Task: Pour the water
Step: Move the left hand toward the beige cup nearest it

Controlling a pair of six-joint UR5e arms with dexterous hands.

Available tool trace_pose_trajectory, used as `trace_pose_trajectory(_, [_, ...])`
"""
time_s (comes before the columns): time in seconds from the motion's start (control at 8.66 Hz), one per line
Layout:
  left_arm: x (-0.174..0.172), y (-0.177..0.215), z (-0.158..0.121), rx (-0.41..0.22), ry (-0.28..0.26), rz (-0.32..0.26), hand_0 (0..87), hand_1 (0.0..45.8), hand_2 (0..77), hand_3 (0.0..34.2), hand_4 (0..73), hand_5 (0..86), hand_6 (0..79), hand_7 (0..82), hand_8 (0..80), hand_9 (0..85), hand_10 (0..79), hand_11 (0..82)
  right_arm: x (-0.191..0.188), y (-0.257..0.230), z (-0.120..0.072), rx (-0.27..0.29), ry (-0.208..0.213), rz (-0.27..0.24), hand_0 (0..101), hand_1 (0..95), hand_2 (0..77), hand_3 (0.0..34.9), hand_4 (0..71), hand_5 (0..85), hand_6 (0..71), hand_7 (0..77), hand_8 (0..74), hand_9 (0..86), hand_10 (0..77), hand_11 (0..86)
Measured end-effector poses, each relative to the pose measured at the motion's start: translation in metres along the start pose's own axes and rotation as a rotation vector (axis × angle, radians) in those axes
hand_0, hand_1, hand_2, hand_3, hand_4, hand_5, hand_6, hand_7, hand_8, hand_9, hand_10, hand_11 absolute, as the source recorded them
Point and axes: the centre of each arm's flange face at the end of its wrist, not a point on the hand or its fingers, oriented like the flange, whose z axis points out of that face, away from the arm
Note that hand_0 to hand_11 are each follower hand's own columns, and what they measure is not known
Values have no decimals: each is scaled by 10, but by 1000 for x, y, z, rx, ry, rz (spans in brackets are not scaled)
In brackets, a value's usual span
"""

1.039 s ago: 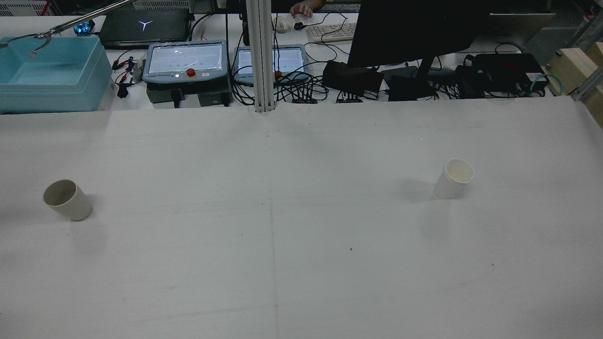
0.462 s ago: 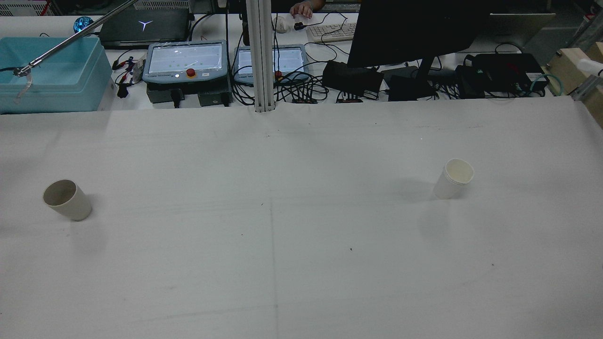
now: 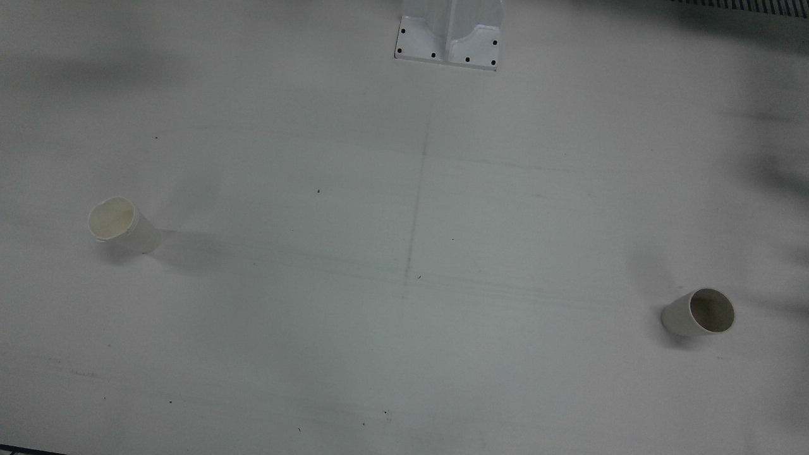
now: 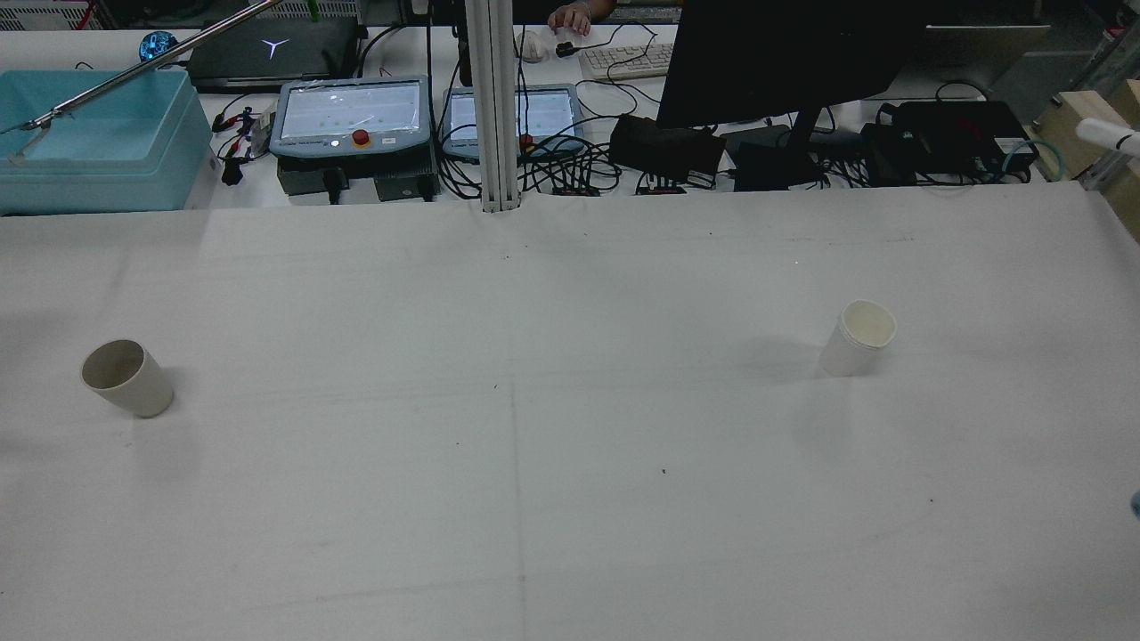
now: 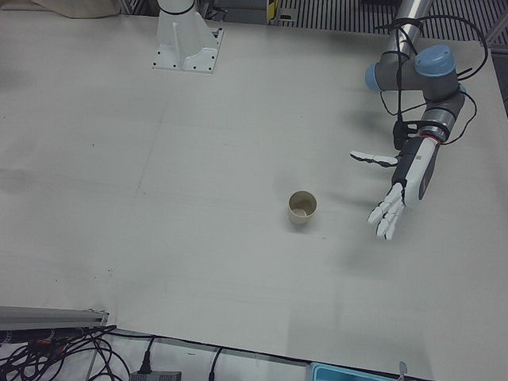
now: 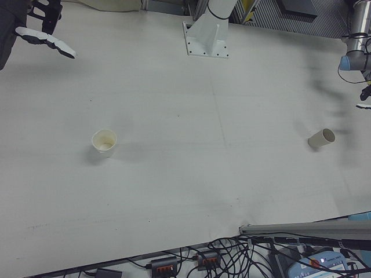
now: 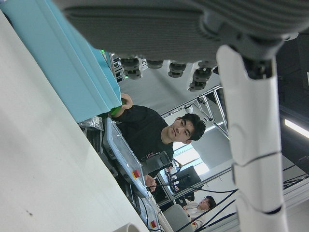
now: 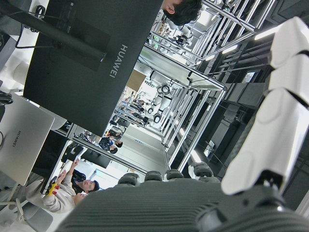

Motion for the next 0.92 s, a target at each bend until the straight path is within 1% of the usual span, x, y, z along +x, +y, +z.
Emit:
trace_pose_trajectory(0.23, [-32, 12, 20, -4, -3, -23, 595, 180, 16, 2, 153, 49, 22, 54, 5, 16, 44, 82, 0, 4, 1, -8, -1, 5, 465, 142, 153, 0, 33, 5, 5, 16, 5, 11, 5, 11])
trace_pose_trajectory(0.35, [-42, 13, 31, -4, -5, -27, 604, 180, 16, 0, 153, 49, 38, 82, 5, 16, 44, 93, -1, 9, 2, -17, -2, 10, 464, 142, 153, 0, 33, 5, 5, 16, 5, 11, 5, 11])
trace_pose_trajectory(0.46, [-51, 14, 40, -7, -10, -30, 625, 213, 11, 0, 142, 27, 38, 76, 5, 16, 44, 87, 0, 11, 3, -24, 1, 12, 465, 142, 153, 0, 33, 5, 5, 16, 5, 11, 5, 11])
trace_pose_trajectory(0.58, [-60, 14, 51, -9, -17, -33, 625, 213, 11, 0, 120, 11, 38, 76, 5, 16, 44, 87, 2, 13, 4, -27, 5, 13, 463, 142, 153, 0, 44, 5, 5, 16, 5, 11, 5, 11])
trace_pose_trajectory(0.69, [-71, 15, 59, -15, -29, -37, 626, 202, 11, 0, 120, 11, 16, 60, 5, 16, 22, 65, 3, 13, 5, -27, 7, 12, 465, 142, 153, 0, 44, 5, 5, 16, 5, 11, 5, 11])
trace_pose_trajectory(0.81, [-82, 16, 62, -15, -40, -40, 626, 202, 11, 0, 120, 11, 16, 60, 5, 16, 22, 65, 4, 13, 6, -28, 8, 12, 465, 142, 153, 0, 44, 5, 5, 16, 5, 11, 5, 11])
trace_pose_trajectory(0.92, [-90, 12, 61, -7, -45, -40, 618, 202, 11, 0, 120, 11, 16, 38, 5, 16, 22, 65, 5, 14, 6, -28, 9, 12, 464, 142, 153, 0, 44, 5, 5, 16, 5, 11, 5, 11])
